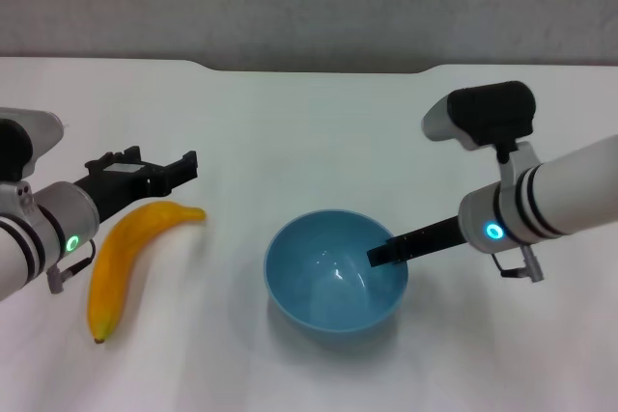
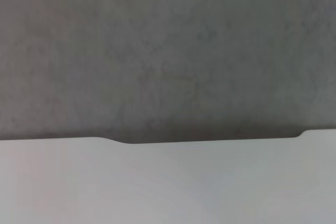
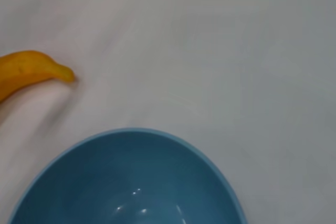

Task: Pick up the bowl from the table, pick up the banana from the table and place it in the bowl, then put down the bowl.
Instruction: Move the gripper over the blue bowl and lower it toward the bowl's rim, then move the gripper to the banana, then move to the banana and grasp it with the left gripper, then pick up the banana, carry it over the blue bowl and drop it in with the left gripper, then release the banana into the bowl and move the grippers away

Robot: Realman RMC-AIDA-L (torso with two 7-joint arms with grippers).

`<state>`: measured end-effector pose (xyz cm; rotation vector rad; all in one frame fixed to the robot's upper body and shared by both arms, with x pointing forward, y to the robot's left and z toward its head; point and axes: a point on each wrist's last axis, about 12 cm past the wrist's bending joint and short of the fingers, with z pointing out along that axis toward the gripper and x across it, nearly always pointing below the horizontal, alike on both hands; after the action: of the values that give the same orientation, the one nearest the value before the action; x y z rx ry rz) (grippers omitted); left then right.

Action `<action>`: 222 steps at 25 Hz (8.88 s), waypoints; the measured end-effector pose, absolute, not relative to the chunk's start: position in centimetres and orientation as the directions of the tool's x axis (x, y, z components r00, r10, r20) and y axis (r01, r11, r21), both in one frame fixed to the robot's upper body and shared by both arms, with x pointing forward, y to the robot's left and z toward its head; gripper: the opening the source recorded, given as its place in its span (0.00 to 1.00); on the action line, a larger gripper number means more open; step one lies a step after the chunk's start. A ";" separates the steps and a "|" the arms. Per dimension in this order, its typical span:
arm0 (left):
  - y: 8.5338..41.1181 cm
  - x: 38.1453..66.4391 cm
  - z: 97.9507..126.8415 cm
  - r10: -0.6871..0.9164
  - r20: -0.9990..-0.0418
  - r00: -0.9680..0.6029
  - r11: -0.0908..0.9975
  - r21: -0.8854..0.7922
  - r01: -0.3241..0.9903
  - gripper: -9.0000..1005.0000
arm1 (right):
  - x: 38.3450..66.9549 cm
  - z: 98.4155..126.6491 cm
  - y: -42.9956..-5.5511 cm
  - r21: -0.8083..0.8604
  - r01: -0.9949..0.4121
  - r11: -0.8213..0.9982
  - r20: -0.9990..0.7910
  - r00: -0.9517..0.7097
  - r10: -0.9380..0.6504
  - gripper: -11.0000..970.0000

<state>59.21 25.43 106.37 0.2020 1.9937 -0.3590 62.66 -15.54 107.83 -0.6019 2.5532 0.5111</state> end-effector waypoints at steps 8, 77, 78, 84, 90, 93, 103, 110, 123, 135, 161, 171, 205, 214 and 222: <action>25.8 59.3 106.5 -0.034 -0.902 -0.430 0.943 -0.171 0.285 0.90 | 62.3 107.1 -14.6 0.220 -0.515 0.828 -0.547 -0.768 -0.332 0.36; 27.2 62.1 110.3 0.283 -0.438 -0.853 0.956 0.058 0.288 0.88 | 62.3 108.8 -19.4 0.262 -0.422 0.868 -0.643 -0.747 -0.169 0.04; 27.1 62.2 110.4 0.279 -0.436 -0.855 0.957 0.048 0.287 0.88 | 62.3 108.8 -19.6 0.263 -0.417 0.870 -0.644 -0.748 -0.164 0.04; 26.7 62.2 110.2 0.275 -0.457 -0.846 0.955 0.030 0.294 0.88 | 62.4 109.0 -19.6 0.259 -0.416 0.872 -0.648 -0.744 -0.163 0.04; 25.8 62.0 108.9 0.277 -0.473 -0.836 0.953 0.025 0.302 0.88 | 62.4 109.2 -19.4 0.259 -0.422 0.869 -0.654 -0.739 -0.164 0.04; 25.5 62.1 108.6 0.276 -0.480 -0.833 0.953 0.025 0.302 0.88 | 62.4 109.2 -19.4 0.257 -0.425 0.868 -0.655 -0.737 -0.167 0.04; 25.5 62.1 108.4 0.268 -0.489 -0.830 0.956 0.025 0.294 0.87 | 62.5 109.3 -19.3 0.257 -0.427 0.867 -0.659 -0.734 -0.167 0.04; 25.7 62.1 108.2 0.280 -0.486 -0.828 0.956 0.064 0.286 0.54 | 62.5 109.4 -19.2 0.256 -0.431 0.866 -0.661 -0.731 -0.169 0.04; 25.1 62.3 108.7 0.282 -0.504 -0.816 0.956 0.076 0.283 0.44 | 62.3 109.2 -19.6 0.260 -0.420 0.870 -0.660 -0.735 -0.158 0.04; 21.6 63.6 115.7 0.229 -0.676 -0.700 0.934 -0.049 0.354 0.44 | 62.6 108.3 -21.3 0.268 -0.356 0.895 -0.628 -0.769 -0.118 0.04; 17.2 62.0 115.8 -0.034 -0.853 -0.522 0.789 -0.343 0.509 0.44 | 66.0 111.9 -16.2 0.278 -0.441 0.854 -0.655 -0.737 -0.167 0.04; 17.6 61.8 113.8 -0.039 -0.832 -0.553 0.786 -0.368 0.498 0.45 | 66.3 112.3 -16.1 0.270 -0.446 0.853 -0.661 -0.730 -0.173 0.04; 24.2 64.0 114.7 0.114 -0.882 -0.457 0.912 -0.089 0.400 0.90 | 68.6 114.4 -17.8 0.226 -0.404 0.886 -0.615 -0.765 -0.192 0.04; 24.2 64.6 115.5 0.128 -0.898 -0.422 0.918 -0.053 0.393 0.90 | 68.4 114.1 -14.8 0.204 -0.480 0.853 -0.549 -0.778 -0.306 0.04; 24.9 65.0 115.9 0.124 -0.905 -0.408 0.930 -0.037 0.366 0.90 | 67.1 112.3 -14.1 0.235 -0.510 0.827 -0.509 -0.790 -0.343 0.04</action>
<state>65.03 24.93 115.89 0.3535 1.9888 -0.2763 67.11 -14.09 112.26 -0.6326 2.5546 0.5045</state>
